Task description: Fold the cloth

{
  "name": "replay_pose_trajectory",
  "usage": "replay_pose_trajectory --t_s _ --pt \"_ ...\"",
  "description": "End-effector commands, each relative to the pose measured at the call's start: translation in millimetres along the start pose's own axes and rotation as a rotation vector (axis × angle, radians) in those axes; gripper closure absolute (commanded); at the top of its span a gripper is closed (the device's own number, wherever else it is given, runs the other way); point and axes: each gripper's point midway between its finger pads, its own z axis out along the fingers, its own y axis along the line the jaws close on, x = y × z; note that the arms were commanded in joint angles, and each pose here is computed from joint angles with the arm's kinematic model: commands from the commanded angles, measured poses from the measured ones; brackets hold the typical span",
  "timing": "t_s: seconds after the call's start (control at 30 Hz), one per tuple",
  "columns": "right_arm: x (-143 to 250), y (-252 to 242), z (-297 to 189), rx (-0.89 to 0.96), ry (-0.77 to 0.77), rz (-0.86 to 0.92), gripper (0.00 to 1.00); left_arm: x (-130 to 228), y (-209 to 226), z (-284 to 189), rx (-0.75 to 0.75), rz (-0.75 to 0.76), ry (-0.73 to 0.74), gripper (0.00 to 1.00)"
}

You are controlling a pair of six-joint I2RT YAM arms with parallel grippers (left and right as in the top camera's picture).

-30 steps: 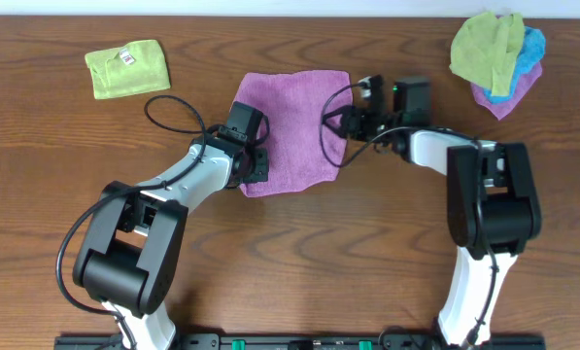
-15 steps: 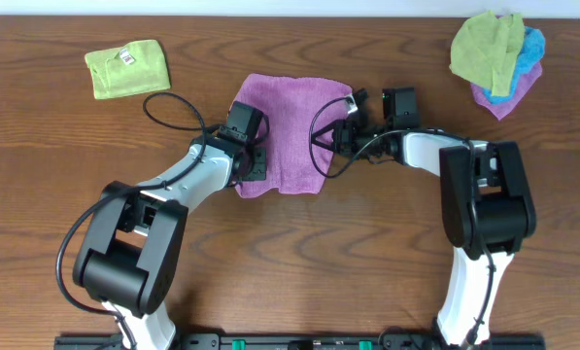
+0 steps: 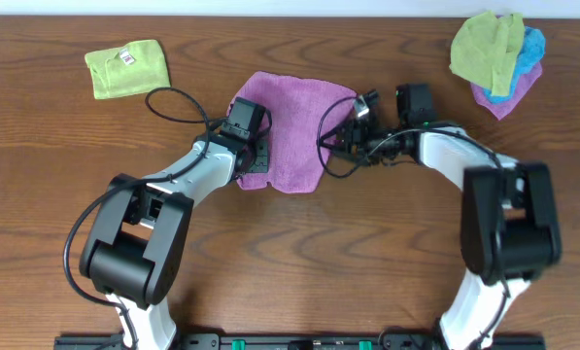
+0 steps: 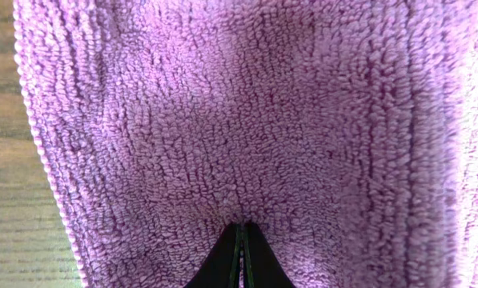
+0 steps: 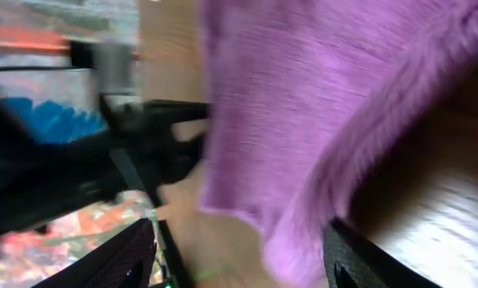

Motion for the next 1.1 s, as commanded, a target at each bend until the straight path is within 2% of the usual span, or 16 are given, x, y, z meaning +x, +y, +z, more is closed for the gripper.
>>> replay_pose_trajectory --t_s 0.0,0.2,0.3,0.43,0.6,1.07 --pt "-4 37 -18 -0.054 -0.031 -0.090 0.30 31 16 24 -0.054 0.014 0.097 0.94" --pt "-11 53 -35 -0.013 -0.089 -0.165 0.28 30 16 24 -0.054 0.014 0.097 0.94" --pt "-4 29 -38 0.108 -0.082 -0.130 0.28 31 16 24 -0.053 0.014 0.097 0.94" --pt "14 -30 -52 0.433 -0.044 -0.097 0.27 31 16 24 -0.053 0.014 0.098 0.94" --pt "1 -49 -60 0.550 -0.086 -0.137 0.22 31 16 24 -0.053 0.014 0.097 0.94" --pt "-8 -90 -20 0.455 -0.071 -0.076 0.21 31 16 24 -0.053 0.014 0.098 0.94"
